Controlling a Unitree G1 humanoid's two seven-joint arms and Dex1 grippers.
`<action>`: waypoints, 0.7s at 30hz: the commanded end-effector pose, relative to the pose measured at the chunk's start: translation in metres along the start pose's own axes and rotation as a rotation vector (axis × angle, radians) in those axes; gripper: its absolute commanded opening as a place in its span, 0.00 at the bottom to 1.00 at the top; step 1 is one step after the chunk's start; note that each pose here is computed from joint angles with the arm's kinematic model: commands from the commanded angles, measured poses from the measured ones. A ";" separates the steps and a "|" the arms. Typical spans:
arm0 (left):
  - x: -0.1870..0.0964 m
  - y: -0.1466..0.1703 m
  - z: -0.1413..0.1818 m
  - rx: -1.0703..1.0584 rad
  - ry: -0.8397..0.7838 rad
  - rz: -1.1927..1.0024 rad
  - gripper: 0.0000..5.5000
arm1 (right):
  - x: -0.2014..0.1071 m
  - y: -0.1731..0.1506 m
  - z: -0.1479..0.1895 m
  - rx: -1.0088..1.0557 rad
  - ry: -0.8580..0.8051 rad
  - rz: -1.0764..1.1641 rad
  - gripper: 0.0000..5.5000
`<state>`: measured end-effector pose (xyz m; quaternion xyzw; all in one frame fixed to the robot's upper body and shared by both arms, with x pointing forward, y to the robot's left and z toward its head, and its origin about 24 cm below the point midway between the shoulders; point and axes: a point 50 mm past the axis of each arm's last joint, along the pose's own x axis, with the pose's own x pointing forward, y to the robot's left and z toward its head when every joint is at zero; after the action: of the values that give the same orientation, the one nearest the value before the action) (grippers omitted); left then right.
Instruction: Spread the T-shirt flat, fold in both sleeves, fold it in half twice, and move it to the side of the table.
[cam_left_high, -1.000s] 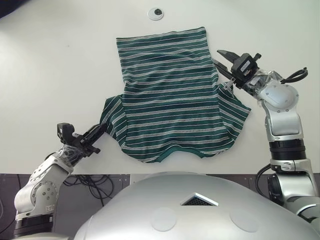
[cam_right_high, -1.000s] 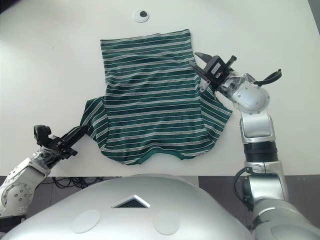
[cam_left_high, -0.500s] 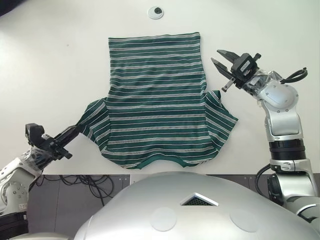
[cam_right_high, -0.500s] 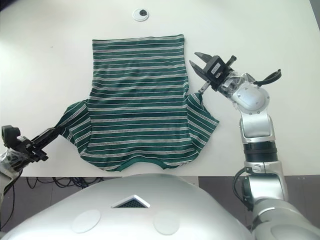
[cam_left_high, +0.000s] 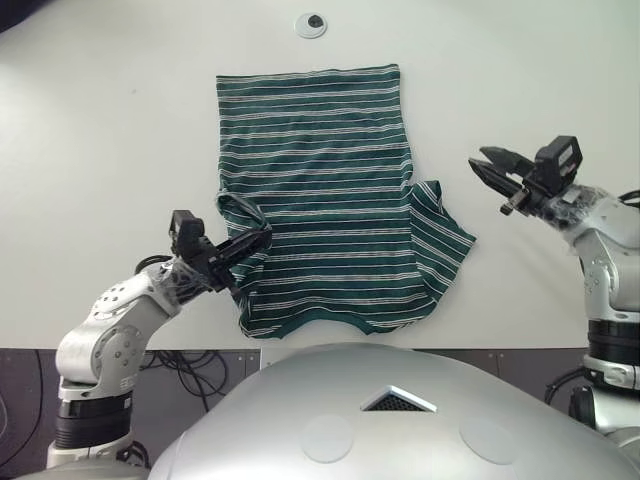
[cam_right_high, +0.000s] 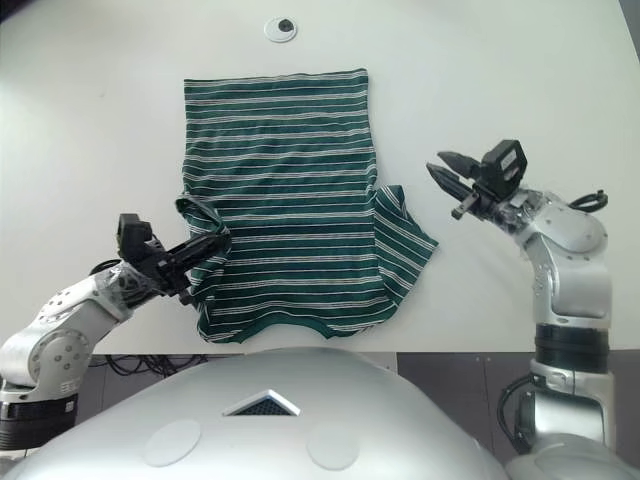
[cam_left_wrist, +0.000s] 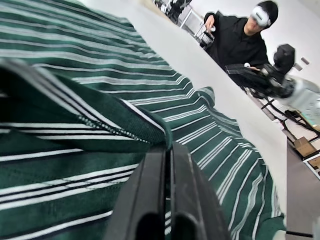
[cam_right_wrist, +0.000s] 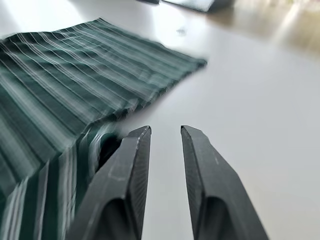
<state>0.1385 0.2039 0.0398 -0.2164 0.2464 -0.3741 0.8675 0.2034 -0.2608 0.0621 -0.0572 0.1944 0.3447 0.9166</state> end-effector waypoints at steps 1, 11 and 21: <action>-0.002 0.012 -0.005 -0.006 0.016 0.092 0.10 | -0.026 -0.002 -0.021 0.181 0.162 0.010 0.19; -0.024 -0.008 0.020 0.276 -0.089 0.114 0.21 | -0.046 0.018 -0.042 0.426 0.261 0.155 0.19; -0.055 -0.019 0.009 0.623 -0.049 0.086 0.21 | -0.037 0.029 -0.046 0.537 0.192 0.176 0.19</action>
<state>0.1045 0.2310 0.0760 0.0285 0.1014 -0.3812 0.9185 0.1423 -0.2770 0.0357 0.1614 0.3792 0.3545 0.8393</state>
